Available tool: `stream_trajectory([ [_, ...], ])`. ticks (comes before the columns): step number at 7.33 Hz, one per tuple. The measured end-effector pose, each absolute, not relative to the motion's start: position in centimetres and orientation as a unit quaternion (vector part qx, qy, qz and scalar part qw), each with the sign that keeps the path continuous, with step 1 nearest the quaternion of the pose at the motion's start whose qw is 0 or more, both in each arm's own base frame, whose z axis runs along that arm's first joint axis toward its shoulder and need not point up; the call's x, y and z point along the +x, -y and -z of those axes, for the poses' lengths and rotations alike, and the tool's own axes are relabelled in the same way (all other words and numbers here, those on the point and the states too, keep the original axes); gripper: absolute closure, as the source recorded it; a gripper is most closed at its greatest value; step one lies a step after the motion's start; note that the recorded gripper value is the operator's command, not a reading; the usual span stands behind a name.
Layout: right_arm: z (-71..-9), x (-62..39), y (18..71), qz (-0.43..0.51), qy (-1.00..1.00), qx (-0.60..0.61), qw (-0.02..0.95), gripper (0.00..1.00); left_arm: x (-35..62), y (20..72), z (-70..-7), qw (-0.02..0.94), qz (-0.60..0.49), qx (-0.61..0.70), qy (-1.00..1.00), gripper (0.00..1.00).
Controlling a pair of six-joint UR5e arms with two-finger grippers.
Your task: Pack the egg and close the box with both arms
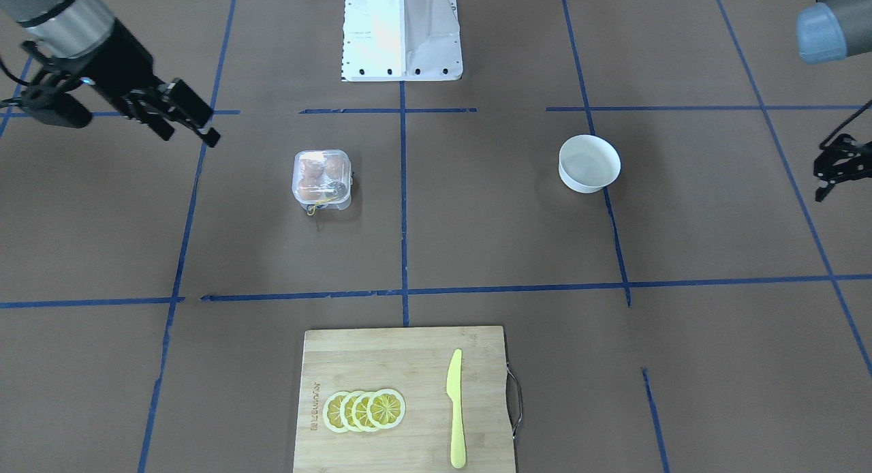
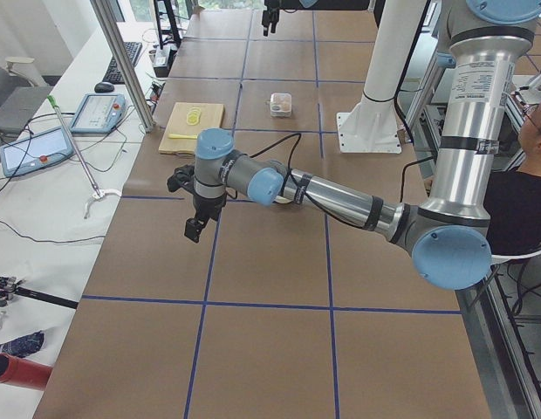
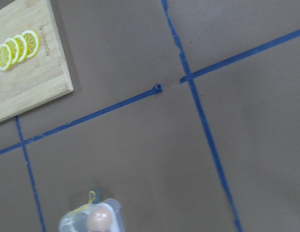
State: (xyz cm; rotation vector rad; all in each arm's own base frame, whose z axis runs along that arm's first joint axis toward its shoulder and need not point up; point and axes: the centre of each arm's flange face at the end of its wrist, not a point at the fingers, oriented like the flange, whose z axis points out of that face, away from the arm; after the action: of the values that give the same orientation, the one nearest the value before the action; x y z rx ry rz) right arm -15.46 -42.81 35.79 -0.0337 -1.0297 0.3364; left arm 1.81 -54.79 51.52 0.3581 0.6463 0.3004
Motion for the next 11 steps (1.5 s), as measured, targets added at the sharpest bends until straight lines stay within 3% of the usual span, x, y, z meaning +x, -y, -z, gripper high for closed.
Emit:
stream_trajectory([
  [3, -50.4, -2.0, 39.6, -0.07, 0.432, 0.042, 0.898, 0.0, -3.5, 52.1, -56.0, 0.921, -0.091, 0.148, -0.348, 0.0],
  [5, -56.4, 2.4, 37.8, -0.042, 0.413, 0.054, 0.908, 0.0, -4.3, 49.5, -56.5, 0.921, -0.085, 0.154, -0.348, 0.0],
  [11, -58.3, 3.6, 37.1, -0.035, 0.409, 0.055, 0.91, 0.0, -4.4, 48.5, -61.0, 0.929, -0.064, 0.104, -0.348, 0.0],
])
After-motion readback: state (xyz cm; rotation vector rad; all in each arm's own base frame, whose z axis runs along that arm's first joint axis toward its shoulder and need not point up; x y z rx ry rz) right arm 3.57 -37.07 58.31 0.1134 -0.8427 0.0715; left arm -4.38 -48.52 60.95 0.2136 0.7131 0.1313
